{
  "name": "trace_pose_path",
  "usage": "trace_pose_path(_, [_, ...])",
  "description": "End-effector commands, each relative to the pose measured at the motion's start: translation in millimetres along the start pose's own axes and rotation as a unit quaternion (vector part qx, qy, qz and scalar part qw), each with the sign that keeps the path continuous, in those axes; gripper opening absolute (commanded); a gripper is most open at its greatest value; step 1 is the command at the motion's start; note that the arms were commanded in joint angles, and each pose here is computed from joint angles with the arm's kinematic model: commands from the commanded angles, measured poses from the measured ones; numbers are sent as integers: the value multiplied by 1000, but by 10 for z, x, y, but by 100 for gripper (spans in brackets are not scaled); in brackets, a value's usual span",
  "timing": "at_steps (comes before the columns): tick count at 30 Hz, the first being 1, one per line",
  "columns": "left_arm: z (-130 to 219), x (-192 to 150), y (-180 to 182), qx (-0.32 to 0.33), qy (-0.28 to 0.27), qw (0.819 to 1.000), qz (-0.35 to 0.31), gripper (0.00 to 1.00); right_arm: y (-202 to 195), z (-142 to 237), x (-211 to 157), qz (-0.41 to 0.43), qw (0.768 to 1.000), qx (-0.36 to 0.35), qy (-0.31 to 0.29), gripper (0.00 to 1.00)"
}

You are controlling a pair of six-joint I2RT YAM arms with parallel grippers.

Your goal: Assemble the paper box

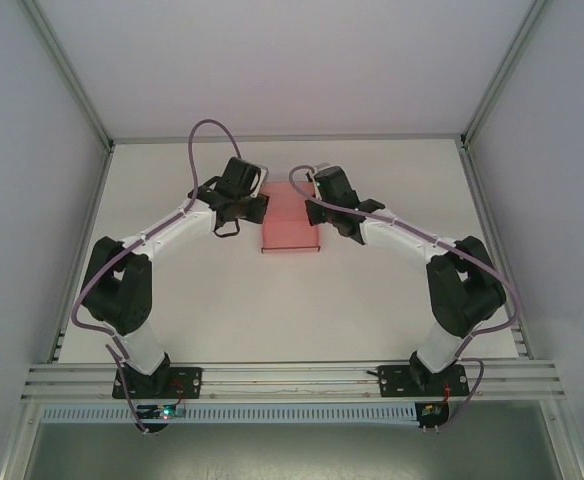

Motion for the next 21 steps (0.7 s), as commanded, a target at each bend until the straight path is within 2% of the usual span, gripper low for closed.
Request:
trace_pose_path(1, [82, 236, -35, 8, -60, 997, 52, 0, 56, 29, 229, -81, 995, -8, -59, 0])
trace_pose_path(8, [15, 213, -104, -5, -103, 990, 100, 0, 118, 20, 269, -172, 977, -4, -124, 0])
trace_pose_path(15, [-19, 147, -108, 8, -133, 987, 92, 0, 256, 30, 285, -139, 975, 13, -175, 0])
trace_pose_path(21, [-45, 45, -204, -15, -148, 987, 69, 0, 300, -67, 60, -95, 981, 16, -166, 0])
Point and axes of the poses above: each hand's point on the last joint's axis, 136 mm out from that joint toward the fingers, its own z axis back along the fingers, its own y axis along the line the jaws close on, x = y × z, the point moved 2 cm from there along z, back along the fingers, and after that the axes turned 1 degree about -z, right-handed, at the moved point
